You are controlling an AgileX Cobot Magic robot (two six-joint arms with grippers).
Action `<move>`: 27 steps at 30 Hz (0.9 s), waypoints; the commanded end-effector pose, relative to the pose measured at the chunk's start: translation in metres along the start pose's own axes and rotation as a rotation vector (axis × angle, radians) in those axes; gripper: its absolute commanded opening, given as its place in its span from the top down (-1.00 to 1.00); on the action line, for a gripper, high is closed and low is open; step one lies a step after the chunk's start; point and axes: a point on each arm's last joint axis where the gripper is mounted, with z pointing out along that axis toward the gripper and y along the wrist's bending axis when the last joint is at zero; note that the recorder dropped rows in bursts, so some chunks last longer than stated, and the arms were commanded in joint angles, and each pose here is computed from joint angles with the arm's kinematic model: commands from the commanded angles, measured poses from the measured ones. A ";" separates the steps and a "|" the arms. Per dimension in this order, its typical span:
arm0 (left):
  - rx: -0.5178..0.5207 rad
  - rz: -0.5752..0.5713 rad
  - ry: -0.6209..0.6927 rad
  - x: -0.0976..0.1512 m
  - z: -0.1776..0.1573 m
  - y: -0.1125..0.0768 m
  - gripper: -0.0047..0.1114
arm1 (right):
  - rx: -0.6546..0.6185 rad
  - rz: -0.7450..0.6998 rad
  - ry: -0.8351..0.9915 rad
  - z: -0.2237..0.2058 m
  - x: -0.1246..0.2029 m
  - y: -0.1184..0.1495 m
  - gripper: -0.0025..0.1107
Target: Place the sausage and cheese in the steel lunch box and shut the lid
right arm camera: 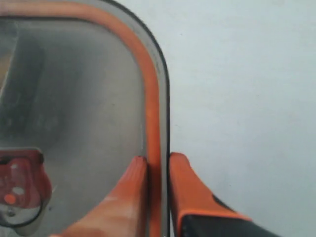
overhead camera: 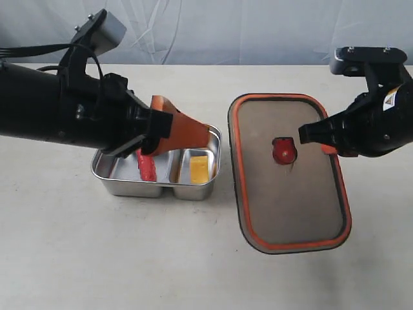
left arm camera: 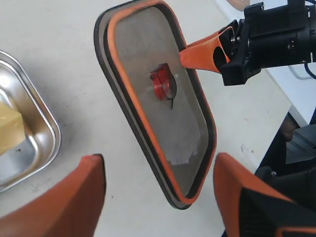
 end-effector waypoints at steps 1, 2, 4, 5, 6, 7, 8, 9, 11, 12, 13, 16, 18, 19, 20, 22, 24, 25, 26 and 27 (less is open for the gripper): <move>0.023 0.014 -0.034 -0.002 -0.002 -0.004 -0.13 | -0.100 0.029 -0.057 -0.011 -0.012 0.010 0.97; 0.023 0.017 -0.035 -0.002 -0.002 -0.004 -0.13 | -0.122 0.031 -0.064 -0.012 -0.014 0.012 0.97; 0.024 0.026 -0.036 -0.002 -0.002 -0.004 -0.13 | -0.167 0.032 -0.083 -0.014 -0.017 0.017 0.97; 0.023 0.028 -0.037 -0.002 -0.002 -0.004 -0.13 | -0.184 0.031 -0.090 -0.016 -0.019 0.019 0.97; 0.022 0.026 -0.040 -0.003 -0.002 -0.004 -0.13 | -0.200 0.031 -0.097 -0.016 -0.020 0.020 0.97; 0.021 0.026 -0.042 -0.003 -0.002 -0.004 -0.13 | -0.209 0.030 -0.101 -0.017 -0.021 0.021 0.97; 0.020 0.026 -0.044 -0.003 -0.002 -0.003 -0.13 | -0.216 0.033 -0.102 -0.017 -0.021 0.022 0.97; 0.021 0.028 -0.051 -0.004 -0.002 -0.004 -0.13 | -0.227 0.037 -0.104 -0.018 -0.022 0.023 0.97; 0.015 0.033 -0.058 -0.004 -0.002 -0.003 -0.13 | -0.246 0.037 -0.109 -0.018 -0.022 0.025 0.97; 0.009 0.033 -0.063 -0.005 -0.002 -0.002 -0.13 | -0.258 0.033 -0.113 -0.018 -0.023 0.026 0.97; 0.005 0.033 -0.066 -0.005 -0.002 -0.002 -0.13 | -0.273 0.038 -0.114 -0.019 -0.023 0.027 0.97; -0.002 0.032 -0.072 -0.006 -0.002 -0.001 -0.13 | -0.327 0.030 -0.124 -0.020 -0.024 0.032 0.97; -0.004 0.032 -0.073 -0.006 -0.002 -0.001 -0.13 | -0.365 0.032 -0.132 -0.022 -0.024 0.035 0.97; -0.005 0.034 -0.074 -0.006 -0.002 -0.001 -0.13 | -0.379 0.030 -0.134 -0.022 -0.024 0.036 0.97; -0.007 0.034 -0.076 -0.006 -0.002 -0.001 -0.12 | -0.394 0.028 -0.137 -0.023 -0.025 0.037 0.97; -0.010 0.036 -0.077 -0.006 -0.002 -0.001 -0.03 | -0.417 0.021 -0.137 -0.024 -0.024 0.039 0.97; -0.012 0.037 -0.078 -0.006 -0.002 -0.001 0.26 | -0.430 0.015 -0.134 -0.024 -0.024 0.041 0.97; -0.014 0.037 -0.079 -0.006 -0.003 0.000 0.42 | -0.436 0.013 -0.130 -0.024 -0.024 0.041 0.97; -0.019 0.037 -0.083 -0.007 -0.003 0.000 0.63 | -0.438 0.014 -0.128 -0.024 -0.024 0.041 0.97; -0.024 0.039 -0.087 -0.007 -0.003 0.000 0.84 | -0.439 0.016 -0.128 -0.024 -0.024 0.041 0.97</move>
